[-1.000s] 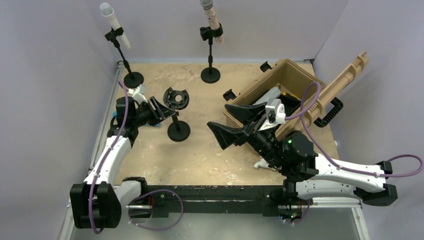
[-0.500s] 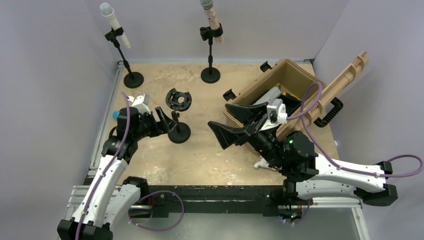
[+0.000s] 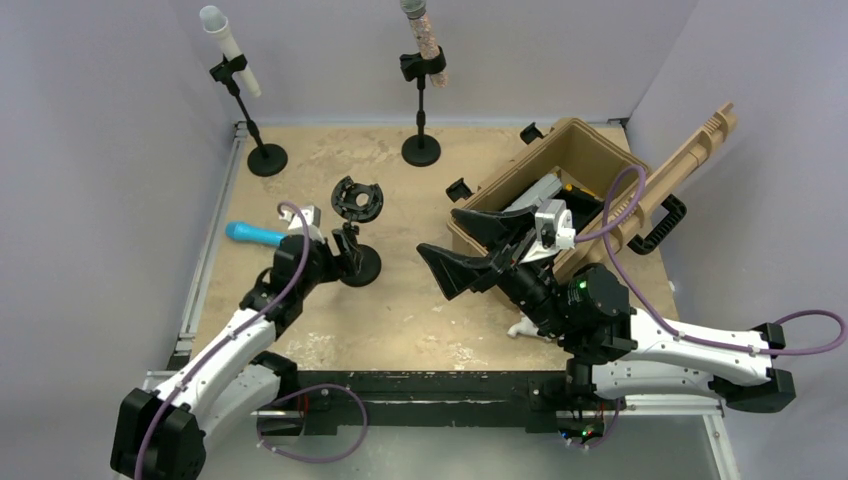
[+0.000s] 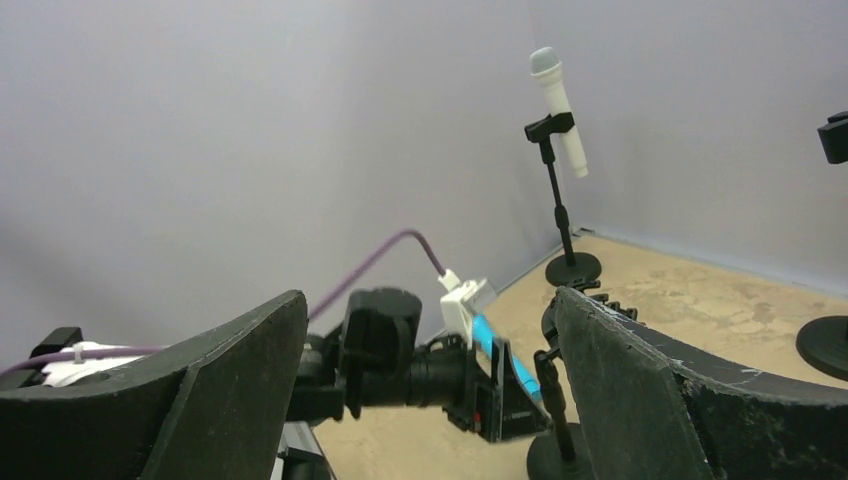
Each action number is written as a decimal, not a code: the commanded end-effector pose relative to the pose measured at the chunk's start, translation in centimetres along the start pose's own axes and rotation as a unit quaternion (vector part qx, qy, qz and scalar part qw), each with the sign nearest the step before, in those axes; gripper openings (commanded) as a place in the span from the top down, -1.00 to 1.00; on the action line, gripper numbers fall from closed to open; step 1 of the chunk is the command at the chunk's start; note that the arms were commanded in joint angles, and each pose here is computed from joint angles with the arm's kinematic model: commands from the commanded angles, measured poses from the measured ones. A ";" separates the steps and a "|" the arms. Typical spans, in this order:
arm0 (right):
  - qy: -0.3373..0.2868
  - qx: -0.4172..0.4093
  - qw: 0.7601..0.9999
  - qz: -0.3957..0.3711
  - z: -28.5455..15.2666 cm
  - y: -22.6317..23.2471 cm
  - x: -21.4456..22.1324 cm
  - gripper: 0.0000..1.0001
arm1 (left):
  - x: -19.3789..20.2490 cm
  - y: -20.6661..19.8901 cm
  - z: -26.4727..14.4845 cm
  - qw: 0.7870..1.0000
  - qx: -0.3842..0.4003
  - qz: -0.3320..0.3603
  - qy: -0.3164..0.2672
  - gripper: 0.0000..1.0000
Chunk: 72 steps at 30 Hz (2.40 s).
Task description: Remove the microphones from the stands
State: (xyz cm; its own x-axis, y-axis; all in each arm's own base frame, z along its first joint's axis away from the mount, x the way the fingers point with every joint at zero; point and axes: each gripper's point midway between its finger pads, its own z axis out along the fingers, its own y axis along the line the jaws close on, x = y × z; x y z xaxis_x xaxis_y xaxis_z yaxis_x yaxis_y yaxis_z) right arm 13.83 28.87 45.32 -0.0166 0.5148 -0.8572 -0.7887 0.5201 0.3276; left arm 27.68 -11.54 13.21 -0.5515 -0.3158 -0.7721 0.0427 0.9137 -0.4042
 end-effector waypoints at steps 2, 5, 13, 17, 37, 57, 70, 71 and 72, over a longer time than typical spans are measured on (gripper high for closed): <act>-0.019 -0.005 1.000 0.016 -0.3 0.2 -1.1 -0.85 | -3.3 -0.7 1.6 0.988 0.033 0.008 -0.153 -0.55; -0.020 -0.004 1.000 0.014 -0.3 0.1 -1.0 -0.85 | -3.3 -0.8 2.7 0.988 0.030 0.022 -0.147 -0.47; -0.022 0.000 1.000 0.013 -0.6 -0.2 -1.3 -0.85 | -3.1 -1.2 4.8 0.986 0.033 0.047 -0.156 -0.14; -0.025 0.001 1.000 0.014 -0.9 -0.4 -1.6 -0.85 | -3.5 -1.5 4.9 0.983 0.041 0.050 -0.170 0.21; -0.026 0.006 1.000 0.007 -1.2 -0.7 -1.9 -0.85 | -14.7 -2.0 6.9 0.968 -0.033 0.084 -0.234 1.00; -0.040 0.032 0.999 0.013 -2.4 -2.1 -3.7 -0.85 | -26.2 -0.8 23.2 0.936 -0.047 0.167 -0.305 0.94; -0.035 0.038 0.999 0.012 -2.1 -2.2 -3.1 -0.85 | -26.2 1.0 26.9 0.946 -0.068 0.159 -0.276 0.48; -0.034 0.038 0.999 0.012 -2.2 -2.2 -3.1 -0.85 | -26.2 0.9 26.8 0.945 -0.066 0.158 -0.278 0.45; -0.036 0.038 0.999 0.012 -2.2 -2.2 -3.2 -0.85 | -26.1 0.9 26.7 0.945 -0.065 0.158 -0.277 0.39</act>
State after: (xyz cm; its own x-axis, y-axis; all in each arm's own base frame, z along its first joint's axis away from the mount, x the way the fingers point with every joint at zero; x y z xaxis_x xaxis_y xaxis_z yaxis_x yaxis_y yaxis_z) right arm 14.23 24.94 45.92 0.0095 0.5531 -0.8330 -0.7450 0.5596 0.3631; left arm 62.86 -9.67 12.98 -0.1845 -0.0302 -0.9824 0.0042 0.9995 -0.0315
